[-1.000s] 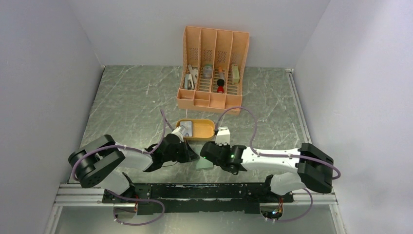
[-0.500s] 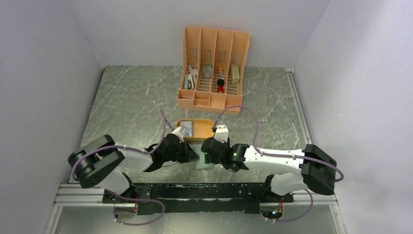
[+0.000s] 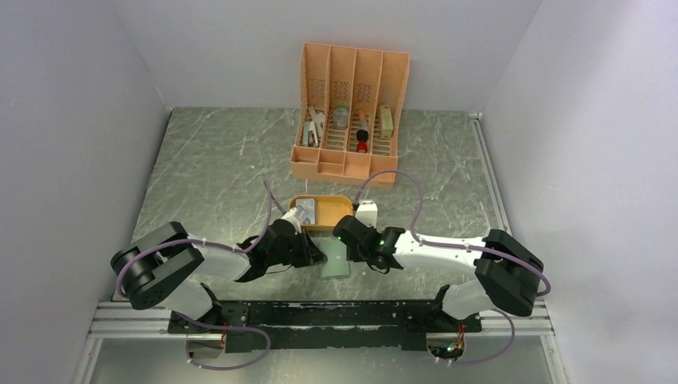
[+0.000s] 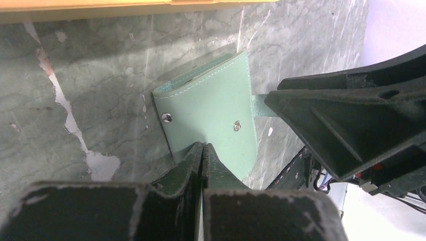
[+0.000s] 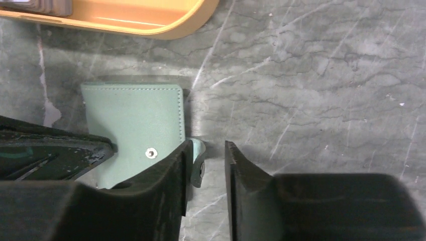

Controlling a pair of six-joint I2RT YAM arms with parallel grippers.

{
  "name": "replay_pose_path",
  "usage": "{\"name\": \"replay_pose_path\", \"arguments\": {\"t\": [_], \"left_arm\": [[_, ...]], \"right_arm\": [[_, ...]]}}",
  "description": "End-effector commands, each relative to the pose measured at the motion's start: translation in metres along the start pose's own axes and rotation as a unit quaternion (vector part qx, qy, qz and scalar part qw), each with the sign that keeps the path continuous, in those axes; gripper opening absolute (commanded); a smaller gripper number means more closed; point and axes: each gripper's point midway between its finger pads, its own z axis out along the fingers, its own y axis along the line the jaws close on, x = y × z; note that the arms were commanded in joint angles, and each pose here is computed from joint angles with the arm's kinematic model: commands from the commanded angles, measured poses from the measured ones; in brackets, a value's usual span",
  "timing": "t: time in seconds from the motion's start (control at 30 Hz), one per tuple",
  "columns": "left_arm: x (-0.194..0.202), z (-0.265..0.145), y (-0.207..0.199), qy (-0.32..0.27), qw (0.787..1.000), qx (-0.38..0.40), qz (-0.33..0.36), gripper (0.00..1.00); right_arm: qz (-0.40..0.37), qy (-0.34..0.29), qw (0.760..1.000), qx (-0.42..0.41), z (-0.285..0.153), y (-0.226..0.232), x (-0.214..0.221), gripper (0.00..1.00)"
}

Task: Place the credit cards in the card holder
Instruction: Open the card holder at the center of the board.

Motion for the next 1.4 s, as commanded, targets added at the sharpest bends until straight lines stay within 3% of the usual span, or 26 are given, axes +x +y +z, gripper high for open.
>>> {"name": "replay_pose_path", "arguments": {"t": [0.0, 0.2, 0.3, 0.4, 0.47, 0.6, 0.7, 0.73, 0.77, 0.83, 1.03, 1.37], "left_arm": [[0.03, -0.008, 0.05, 0.051, 0.995, -0.083, 0.012, 0.05], [0.033, -0.007, 0.047, 0.058, 0.996, -0.072, 0.013, 0.05], [0.033, -0.008, 0.041, 0.058, 0.996, -0.063, 0.016, 0.05], [0.031, -0.011, 0.032, 0.056, 0.997, -0.052, 0.026, 0.05], [0.029, -0.014, 0.025, 0.052, 0.997, -0.046, 0.036, 0.14], [0.025, -0.022, 0.008, 0.046, 0.997, -0.025, 0.058, 0.42], [0.025, -0.027, -0.007, 0.046, 0.996, -0.005, 0.073, 0.55], [0.026, -0.028, -0.011, 0.047, 0.996, 0.001, 0.076, 0.72], [0.026, -0.028, -0.015, 0.047, 0.996, 0.005, 0.079, 0.78], [0.027, -0.029, -0.02, 0.048, 0.995, 0.01, 0.083, 0.83], [0.025, -0.027, -0.036, 0.045, 0.994, 0.012, 0.1, 0.9], [0.017, -0.022, -0.042, 0.037, 0.993, -0.004, 0.111, 0.9]], "right_arm": [[0.007, 0.005, 1.0, 0.003, 0.002, -0.011, 0.003, 0.3], [0.011, 0.017, 1.0, -0.008, 0.005, -0.016, 0.012, 0.14], [0.015, 0.013, 1.0, -0.014, 0.002, -0.016, 0.01, 0.0], [0.021, -0.004, 0.999, -0.039, -0.007, -0.013, 0.003, 0.0], [0.02, -0.014, 0.998, -0.058, -0.014, -0.01, -0.001, 0.0], [0.008, -0.013, 0.995, -0.1, -0.024, 0.001, -0.001, 0.0], [0.006, -0.012, 0.992, -0.122, -0.028, 0.007, 0.0, 0.0], [0.006, -0.013, 0.992, -0.128, -0.029, 0.009, 0.0, 0.0], [0.007, -0.014, 0.99, -0.137, -0.031, 0.012, 0.0, 0.0], [0.007, -0.015, 0.988, -0.154, -0.034, 0.017, -0.001, 0.0], [0.002, -0.018, 0.981, -0.192, -0.045, 0.033, -0.001, 0.0], [0.004, -0.032, 0.974, -0.224, -0.058, 0.041, -0.007, 0.0]]}}
